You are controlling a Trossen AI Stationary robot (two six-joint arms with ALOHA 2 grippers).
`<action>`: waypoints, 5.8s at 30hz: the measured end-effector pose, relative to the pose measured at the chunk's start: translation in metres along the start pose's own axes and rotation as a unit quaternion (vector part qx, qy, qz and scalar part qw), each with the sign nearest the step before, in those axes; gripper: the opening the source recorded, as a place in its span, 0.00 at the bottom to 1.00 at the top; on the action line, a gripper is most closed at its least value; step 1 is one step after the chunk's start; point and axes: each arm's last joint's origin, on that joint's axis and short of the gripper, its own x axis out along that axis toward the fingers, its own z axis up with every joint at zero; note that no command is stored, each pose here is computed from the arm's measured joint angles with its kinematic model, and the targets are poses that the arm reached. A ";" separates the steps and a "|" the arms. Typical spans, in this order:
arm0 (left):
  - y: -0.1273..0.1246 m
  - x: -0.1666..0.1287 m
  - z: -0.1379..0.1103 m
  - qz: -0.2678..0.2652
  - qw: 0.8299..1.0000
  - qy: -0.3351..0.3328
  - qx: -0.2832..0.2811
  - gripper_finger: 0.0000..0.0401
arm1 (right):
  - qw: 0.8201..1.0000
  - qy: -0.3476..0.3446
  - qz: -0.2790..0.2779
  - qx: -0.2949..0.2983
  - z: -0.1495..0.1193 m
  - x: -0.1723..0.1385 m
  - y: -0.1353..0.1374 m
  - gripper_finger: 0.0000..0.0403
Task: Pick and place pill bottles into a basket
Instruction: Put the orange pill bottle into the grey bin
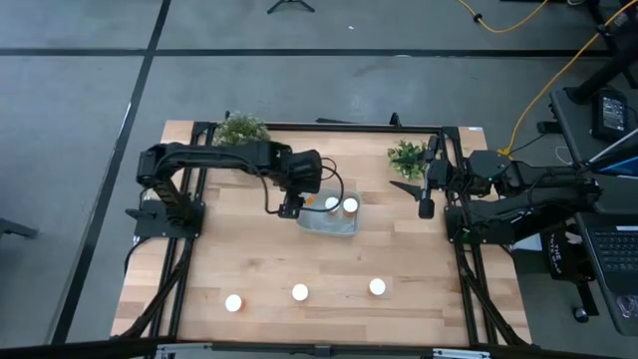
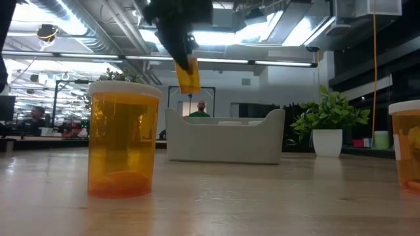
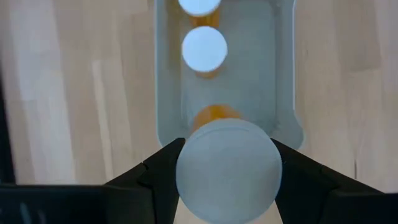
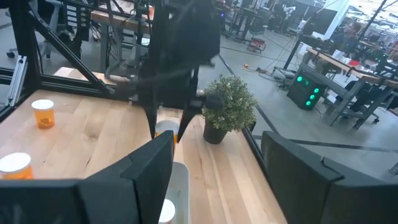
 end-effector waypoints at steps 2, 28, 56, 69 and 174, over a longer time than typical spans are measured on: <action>0.000 0.009 0.001 -0.003 1.000 0.012 0.006 0.49 | 1.000 0.000 0.000 0.000 0.000 0.000 0.000 0.61; 0.007 0.076 0.013 -0.025 0.999 0.033 0.014 0.49 | 1.000 0.011 0.002 -0.003 -0.002 0.000 0.000 0.61; 0.021 0.112 0.008 -0.031 0.997 0.064 0.013 0.52 | 1.000 0.018 0.004 -0.007 -0.004 0.000 0.001 0.61; 0.020 0.112 0.008 -0.041 0.997 0.065 0.010 0.55 | 1.000 0.019 0.004 -0.008 -0.004 0.000 0.001 0.61; -0.142 -0.304 -0.074 0.274 0.890 -0.362 -0.041 0.75 | 0.831 0.520 0.114 0.161 -0.015 0.094 0.228 0.81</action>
